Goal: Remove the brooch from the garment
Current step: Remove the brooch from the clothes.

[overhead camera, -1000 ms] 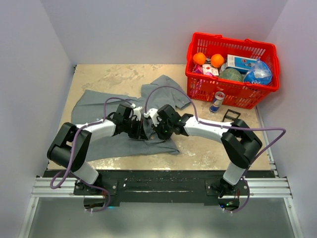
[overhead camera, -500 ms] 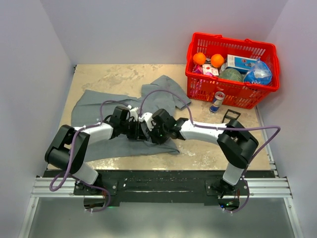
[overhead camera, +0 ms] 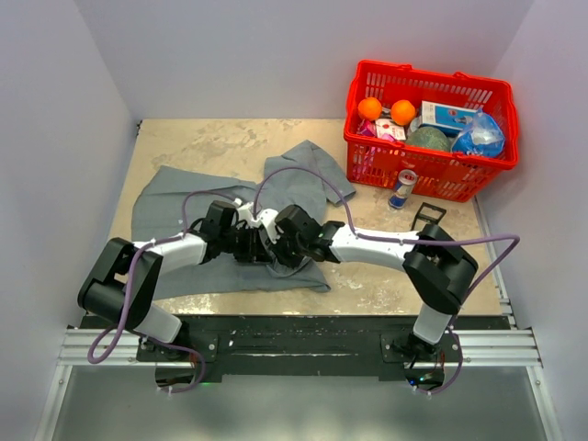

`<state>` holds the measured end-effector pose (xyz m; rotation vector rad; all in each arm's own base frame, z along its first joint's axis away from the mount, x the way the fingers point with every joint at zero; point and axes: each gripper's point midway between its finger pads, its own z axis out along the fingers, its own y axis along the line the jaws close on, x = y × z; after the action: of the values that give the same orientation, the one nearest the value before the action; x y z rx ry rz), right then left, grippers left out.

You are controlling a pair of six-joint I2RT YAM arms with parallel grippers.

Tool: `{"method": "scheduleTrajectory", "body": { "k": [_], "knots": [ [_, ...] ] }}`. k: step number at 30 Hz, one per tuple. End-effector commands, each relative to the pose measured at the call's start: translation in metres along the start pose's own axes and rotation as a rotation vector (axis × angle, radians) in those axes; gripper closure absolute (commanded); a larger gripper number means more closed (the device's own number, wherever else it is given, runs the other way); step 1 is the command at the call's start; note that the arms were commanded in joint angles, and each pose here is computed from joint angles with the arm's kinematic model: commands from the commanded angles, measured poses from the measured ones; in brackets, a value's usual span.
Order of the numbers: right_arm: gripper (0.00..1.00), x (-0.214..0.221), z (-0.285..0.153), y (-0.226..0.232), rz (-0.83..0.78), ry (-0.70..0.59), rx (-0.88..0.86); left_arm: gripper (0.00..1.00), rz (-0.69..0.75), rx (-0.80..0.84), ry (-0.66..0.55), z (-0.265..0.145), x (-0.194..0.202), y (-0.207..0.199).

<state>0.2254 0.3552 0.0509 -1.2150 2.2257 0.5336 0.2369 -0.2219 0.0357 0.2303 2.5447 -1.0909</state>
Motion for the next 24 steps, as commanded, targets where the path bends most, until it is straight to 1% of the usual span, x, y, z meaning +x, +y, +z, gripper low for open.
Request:
{"method": "scheduleTrajectory", "body": {
  "k": [1, 3, 11, 24],
  "knots": [
    [0.79, -0.041, -0.012, -0.009, -0.031, -0.104, 0.043, 1.0, 0.034, 0.033, -0.043, -0.004, -0.01, -0.008],
    [0.74, -0.038, -0.008, -0.01, -0.038, -0.098, 0.046, 1.0, 0.033, 0.032, -0.047, -0.005, -0.01, -0.007],
    [0.71, -0.032, 0.004, -0.021, -0.089, -0.072, 0.089, 1.0, -0.029, 0.017, -0.065, -0.008, -0.012, 0.006],
    [0.71, -0.039, 0.014, -0.022, -0.079, -0.069, 0.097, 1.0, -0.027, 0.046, -0.06, -0.006, -0.014, 0.003]
  ]
}}
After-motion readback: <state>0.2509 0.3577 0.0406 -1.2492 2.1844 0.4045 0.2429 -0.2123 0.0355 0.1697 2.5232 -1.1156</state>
